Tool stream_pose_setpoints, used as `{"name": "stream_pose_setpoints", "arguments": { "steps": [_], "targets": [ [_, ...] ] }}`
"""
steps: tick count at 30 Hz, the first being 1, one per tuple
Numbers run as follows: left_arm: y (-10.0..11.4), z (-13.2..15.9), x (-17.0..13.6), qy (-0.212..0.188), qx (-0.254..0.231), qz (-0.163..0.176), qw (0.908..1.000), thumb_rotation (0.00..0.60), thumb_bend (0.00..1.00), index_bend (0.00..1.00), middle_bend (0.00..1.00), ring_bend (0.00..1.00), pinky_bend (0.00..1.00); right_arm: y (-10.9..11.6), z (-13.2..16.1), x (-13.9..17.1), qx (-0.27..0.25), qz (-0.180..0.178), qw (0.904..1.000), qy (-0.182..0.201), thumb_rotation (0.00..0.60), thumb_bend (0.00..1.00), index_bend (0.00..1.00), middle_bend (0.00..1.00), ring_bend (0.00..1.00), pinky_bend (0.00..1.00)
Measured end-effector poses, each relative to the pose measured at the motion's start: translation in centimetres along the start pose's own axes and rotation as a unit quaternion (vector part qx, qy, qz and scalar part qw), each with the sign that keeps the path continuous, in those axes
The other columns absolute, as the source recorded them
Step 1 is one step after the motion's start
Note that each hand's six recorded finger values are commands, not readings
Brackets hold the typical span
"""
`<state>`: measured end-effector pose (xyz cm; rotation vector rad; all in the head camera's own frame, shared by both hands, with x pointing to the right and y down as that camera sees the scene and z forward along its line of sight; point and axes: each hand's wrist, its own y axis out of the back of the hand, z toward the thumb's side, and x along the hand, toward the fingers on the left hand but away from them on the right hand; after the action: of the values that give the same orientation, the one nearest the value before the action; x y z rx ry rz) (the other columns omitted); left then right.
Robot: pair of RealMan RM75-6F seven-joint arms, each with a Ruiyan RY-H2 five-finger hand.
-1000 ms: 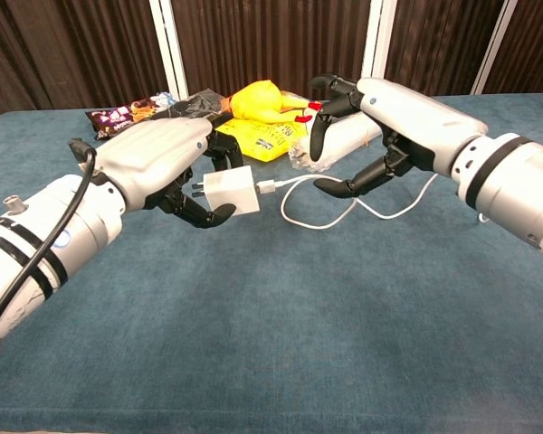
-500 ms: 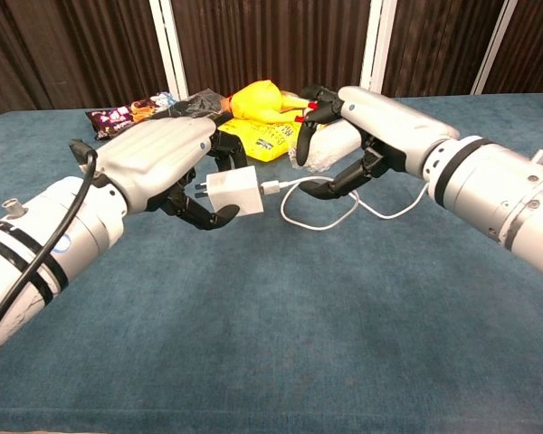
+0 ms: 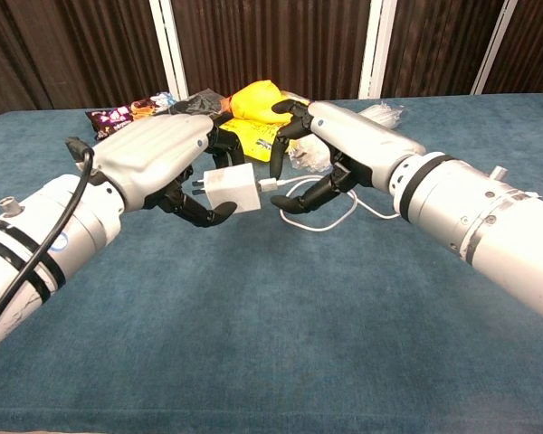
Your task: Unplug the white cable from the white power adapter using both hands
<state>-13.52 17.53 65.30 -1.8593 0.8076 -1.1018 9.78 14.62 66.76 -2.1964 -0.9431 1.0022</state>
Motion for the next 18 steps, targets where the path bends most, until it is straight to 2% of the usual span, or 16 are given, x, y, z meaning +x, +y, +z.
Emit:
{"name": "stream_pose_setpoints", "arguments": {
  "steps": [18],
  "targets": [
    [0.22, 0.50, 0.03, -0.009, 0.000, 0.004, 1.0000, 0.600, 0.56, 0.79, 0.87, 1.00, 1.00, 0.10, 0.46, -0.53, 0.002, -0.006, 1.0000, -0.003, 0.600, 0.45, 0.67, 0.12, 0.00, 0.00]
  ]
}}
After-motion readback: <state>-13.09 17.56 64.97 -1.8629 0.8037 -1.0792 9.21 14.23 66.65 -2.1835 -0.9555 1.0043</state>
